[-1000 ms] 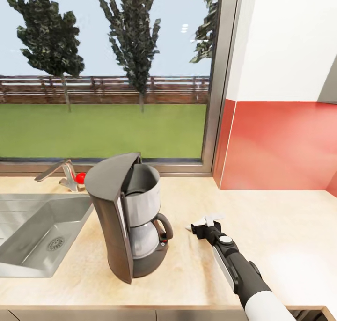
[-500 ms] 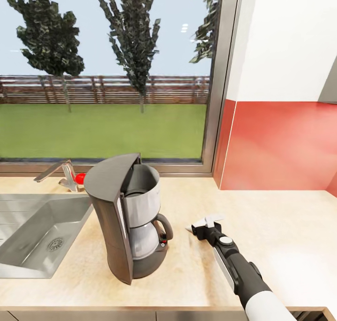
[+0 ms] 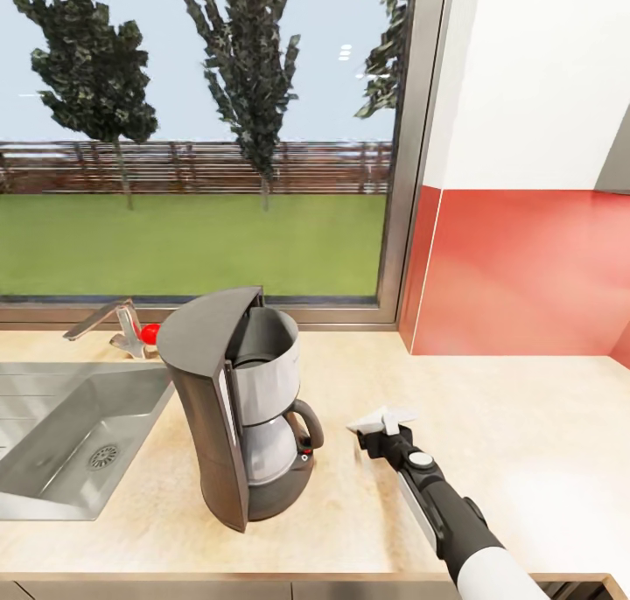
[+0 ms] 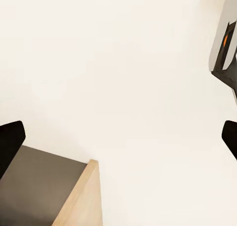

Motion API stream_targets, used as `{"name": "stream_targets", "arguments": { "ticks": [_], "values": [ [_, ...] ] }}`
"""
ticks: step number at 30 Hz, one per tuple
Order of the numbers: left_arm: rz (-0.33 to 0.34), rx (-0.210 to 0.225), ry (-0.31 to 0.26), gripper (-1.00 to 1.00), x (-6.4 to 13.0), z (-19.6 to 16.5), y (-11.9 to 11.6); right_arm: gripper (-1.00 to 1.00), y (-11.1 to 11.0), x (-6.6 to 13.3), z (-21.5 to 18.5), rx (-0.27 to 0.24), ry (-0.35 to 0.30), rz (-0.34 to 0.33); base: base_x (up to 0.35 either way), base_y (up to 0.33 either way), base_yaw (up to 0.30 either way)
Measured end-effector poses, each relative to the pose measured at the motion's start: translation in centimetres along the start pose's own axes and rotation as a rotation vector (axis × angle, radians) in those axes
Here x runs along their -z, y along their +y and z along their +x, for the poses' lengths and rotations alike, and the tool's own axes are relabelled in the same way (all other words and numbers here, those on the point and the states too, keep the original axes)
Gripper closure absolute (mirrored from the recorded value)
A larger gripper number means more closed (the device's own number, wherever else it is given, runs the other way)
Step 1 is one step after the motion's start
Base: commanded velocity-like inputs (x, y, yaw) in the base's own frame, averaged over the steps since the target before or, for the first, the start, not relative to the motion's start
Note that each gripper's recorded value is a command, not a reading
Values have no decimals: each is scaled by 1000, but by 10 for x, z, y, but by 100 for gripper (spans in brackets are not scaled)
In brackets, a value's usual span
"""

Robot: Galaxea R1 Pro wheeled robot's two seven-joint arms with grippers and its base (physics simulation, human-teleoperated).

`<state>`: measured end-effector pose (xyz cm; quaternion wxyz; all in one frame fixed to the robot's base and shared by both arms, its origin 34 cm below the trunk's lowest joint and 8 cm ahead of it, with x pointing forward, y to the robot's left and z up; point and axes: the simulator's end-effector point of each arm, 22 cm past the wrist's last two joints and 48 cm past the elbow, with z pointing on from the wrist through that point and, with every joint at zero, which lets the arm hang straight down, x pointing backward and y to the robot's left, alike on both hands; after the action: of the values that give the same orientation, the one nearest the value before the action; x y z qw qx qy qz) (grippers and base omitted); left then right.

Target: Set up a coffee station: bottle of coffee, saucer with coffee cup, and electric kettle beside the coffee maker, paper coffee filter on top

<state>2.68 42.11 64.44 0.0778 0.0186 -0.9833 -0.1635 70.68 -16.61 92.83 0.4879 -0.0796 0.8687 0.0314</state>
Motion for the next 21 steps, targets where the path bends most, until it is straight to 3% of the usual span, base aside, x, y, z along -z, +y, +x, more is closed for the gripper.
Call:
{"name": "stream_targets", "arguments": {
  "ticks": [13, 21],
  "values": [
    [-3, 0, 1, -100, 0, 0, 2, -100, 2, -1, 6, 0, 7, -4, 0, 4, 0],
    [-3, 0, 1, -100, 0, 0, 2, -100, 2, -1, 6, -1, 7, -4, 0, 111, 0]
  ]
}}
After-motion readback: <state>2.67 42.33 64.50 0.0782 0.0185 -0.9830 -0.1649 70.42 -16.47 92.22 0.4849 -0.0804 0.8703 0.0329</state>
